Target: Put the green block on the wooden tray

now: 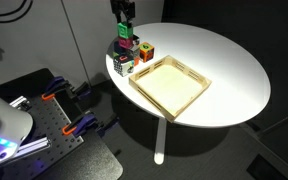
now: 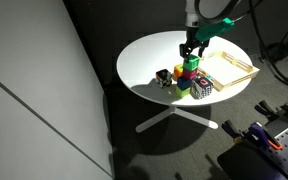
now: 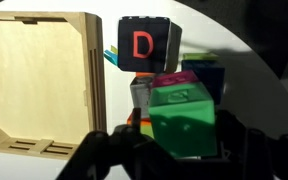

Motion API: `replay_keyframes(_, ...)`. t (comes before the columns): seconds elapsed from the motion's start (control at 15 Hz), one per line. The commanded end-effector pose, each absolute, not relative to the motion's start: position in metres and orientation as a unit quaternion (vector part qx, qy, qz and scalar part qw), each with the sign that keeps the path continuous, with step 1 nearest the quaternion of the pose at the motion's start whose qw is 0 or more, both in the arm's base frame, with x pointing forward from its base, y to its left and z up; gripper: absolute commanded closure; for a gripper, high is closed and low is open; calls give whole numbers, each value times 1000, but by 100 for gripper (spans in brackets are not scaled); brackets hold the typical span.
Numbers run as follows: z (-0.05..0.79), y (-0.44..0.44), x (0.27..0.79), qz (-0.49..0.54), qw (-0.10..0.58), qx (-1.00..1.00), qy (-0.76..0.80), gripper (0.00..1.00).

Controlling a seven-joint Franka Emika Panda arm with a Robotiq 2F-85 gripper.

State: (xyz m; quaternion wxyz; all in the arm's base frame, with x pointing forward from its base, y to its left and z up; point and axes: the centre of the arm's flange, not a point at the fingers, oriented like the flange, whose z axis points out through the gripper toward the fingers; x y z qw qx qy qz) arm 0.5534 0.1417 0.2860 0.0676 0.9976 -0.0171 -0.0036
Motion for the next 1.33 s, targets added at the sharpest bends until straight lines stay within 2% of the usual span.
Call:
replay_keyframes(0.0, 285, 142, 561, 1, 84, 996, -32, 51)
replay_keyframes(0.13, 288, 139, 561, 2, 83, 996, -38, 66)
replay_keyframes(0.27, 294, 131, 559, 3, 78, 996, -46, 68)
replay_keyframes(0.8, 308, 63, 540, -4, 76, 992, -103, 69)
replay_keyframes(1.27, 299, -5, 501, -17, 83, 983, -165, 69)
